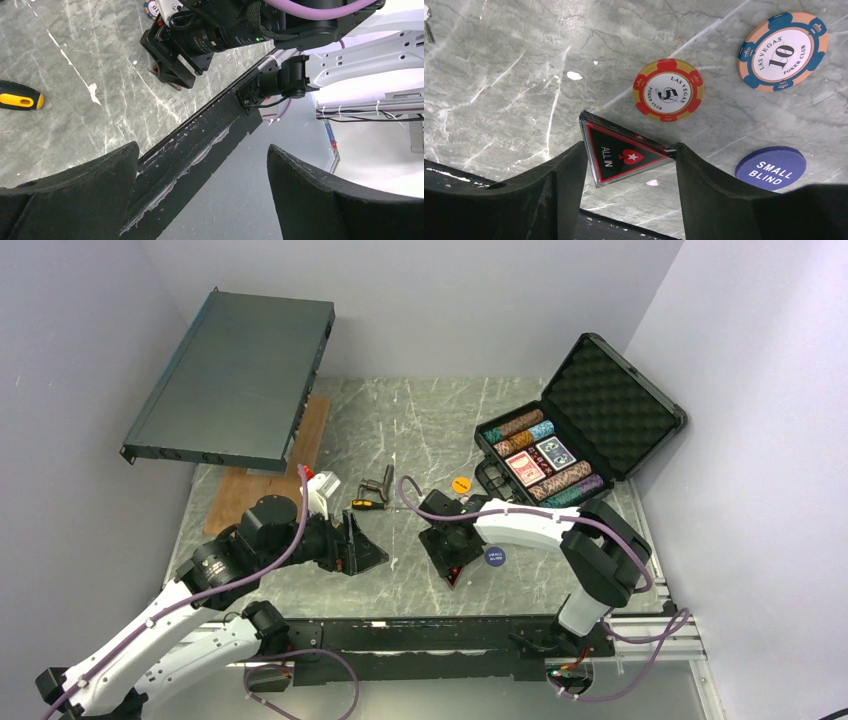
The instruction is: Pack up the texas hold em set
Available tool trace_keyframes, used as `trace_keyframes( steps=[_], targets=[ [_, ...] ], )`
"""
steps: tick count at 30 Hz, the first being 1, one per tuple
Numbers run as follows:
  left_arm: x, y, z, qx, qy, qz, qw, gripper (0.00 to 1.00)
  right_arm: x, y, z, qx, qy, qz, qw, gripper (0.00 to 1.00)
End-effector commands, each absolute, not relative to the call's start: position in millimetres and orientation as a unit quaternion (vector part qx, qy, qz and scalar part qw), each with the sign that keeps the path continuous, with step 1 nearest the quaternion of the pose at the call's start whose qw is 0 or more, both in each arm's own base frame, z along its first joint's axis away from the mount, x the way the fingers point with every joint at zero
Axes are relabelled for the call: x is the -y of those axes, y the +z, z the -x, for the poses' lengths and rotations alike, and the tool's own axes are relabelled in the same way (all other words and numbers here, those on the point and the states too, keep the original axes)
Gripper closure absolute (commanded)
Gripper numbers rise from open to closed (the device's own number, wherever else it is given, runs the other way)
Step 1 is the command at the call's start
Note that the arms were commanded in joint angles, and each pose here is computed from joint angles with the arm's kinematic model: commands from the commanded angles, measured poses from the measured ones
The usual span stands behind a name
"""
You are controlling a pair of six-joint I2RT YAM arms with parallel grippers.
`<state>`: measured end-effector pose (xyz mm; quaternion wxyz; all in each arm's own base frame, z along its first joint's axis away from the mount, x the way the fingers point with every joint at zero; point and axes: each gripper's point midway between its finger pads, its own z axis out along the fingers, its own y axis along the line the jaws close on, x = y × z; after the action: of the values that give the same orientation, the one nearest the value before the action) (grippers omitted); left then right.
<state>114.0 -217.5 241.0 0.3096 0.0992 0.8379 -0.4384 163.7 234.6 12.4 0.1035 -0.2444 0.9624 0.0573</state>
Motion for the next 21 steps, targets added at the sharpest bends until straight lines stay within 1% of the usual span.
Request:
trace_keyframes(
  steps=[1,4,6,10,16,18,19,21],
  targets=[
    [218.8,262.4,-116.9,-0.821,-0.453,-0.101,0.334,0.01,-234.4,13.9,-171.5,-0.965,0.046,0.223,0.130,0.58],
    [218.7,262.1,-116.4,-0.820,-0.453,-0.102,0.334,0.01,-232.5,21.5,-176.1,-0.966,0.042,0.210,0.148,0.74],
    [218.6,262.3,-116.6,-0.820,-0.453,-0.102,0.334,0.01,-231.3,27.4,-179.4,-0.966,0.040,0.200,0.161,0.79],
    [218.2,263.3,-116.1,-0.819,-0.453,-0.104,0.335,0.01,-230.0,42.0,-184.6,-0.964,0.046,0.183,0.187,0.84],
    [217.4,264.0,-115.2,-0.819,-0.453,-0.106,0.336,0.00,-224.5,67.7,-194.2,-0.959,0.050,0.160,0.230,0.95],
    [217.2,263.8,-115.2,-0.819,-0.453,-0.105,0.337,0.01,-217.5,78.9,-202.8,-0.957,0.045,0.145,0.248,0.97],
    [217.1,264.0,-114.9,-0.818,-0.454,-0.106,0.337,0.01,-211.4,87.2,-211.0,-0.956,0.047,0.129,0.260,1.00],
    [216.8,264.2,-114.6,-0.818,-0.454,-0.106,0.337,0.01,-196.8,102.2,-227.9,-0.953,0.050,0.093,0.284,1.00]
  ],
)
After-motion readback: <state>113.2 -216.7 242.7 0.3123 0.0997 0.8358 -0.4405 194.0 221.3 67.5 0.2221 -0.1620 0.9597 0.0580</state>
